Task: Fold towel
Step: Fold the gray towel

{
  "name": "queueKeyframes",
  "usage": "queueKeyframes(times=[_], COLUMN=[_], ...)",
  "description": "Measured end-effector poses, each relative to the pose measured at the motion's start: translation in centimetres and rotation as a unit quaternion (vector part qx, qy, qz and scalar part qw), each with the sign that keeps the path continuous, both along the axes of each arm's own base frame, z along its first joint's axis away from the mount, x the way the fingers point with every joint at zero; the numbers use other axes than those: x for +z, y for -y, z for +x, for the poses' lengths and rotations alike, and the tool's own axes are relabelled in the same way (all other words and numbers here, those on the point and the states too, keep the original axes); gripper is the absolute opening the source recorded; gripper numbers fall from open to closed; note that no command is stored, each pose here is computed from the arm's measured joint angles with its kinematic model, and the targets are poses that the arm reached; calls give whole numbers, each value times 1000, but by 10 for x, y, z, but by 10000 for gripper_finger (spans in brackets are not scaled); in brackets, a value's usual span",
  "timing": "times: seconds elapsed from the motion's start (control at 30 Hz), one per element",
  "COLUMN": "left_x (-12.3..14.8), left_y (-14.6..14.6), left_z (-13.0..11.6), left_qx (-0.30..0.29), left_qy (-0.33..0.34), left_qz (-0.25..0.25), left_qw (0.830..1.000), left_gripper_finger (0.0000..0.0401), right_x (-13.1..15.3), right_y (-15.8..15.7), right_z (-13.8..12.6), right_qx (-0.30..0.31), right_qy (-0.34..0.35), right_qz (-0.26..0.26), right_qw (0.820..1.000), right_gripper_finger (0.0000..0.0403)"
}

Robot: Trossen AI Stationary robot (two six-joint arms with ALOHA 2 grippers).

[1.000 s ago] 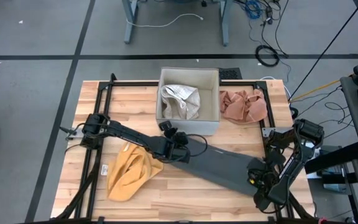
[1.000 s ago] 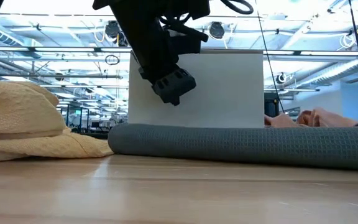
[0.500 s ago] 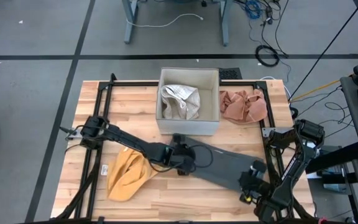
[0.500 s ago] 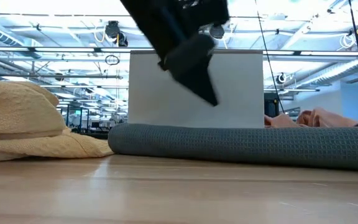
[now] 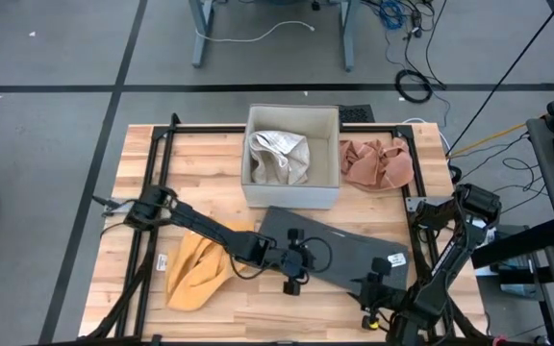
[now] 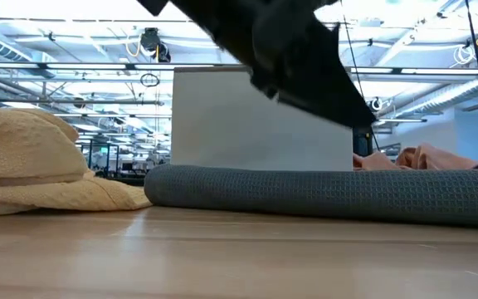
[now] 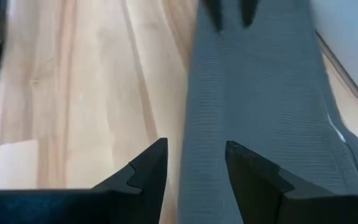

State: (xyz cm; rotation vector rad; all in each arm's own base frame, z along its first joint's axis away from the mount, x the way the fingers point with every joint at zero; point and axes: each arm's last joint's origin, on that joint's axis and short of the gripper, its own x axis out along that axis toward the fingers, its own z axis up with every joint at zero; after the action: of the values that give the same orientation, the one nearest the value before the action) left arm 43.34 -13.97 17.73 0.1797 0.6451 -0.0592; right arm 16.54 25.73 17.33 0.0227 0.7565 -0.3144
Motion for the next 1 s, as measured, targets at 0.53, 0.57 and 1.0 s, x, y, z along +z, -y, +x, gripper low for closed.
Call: queueKeyframes(times=[0.53,0.57,1.0], left_x=[-63,-63,-65], left_y=[3,2,9], left_z=[11,11,6], left_qx=[11,12,-4], left_qy=[-38,-39,-60], left_qz=[2,4,5], left_qw=[999,999,998], left_gripper_finger=[119,119,119], right_x=[-50,-53,-42], right_y=[14,14,9], right_z=[18,18,15], right_qx=[-38,-39,-11], right_qy=[-111,-119,-139], right_qz=[-6,-5,34], right_qw=[993,992,990], right_gripper_finger=[151,151,150])
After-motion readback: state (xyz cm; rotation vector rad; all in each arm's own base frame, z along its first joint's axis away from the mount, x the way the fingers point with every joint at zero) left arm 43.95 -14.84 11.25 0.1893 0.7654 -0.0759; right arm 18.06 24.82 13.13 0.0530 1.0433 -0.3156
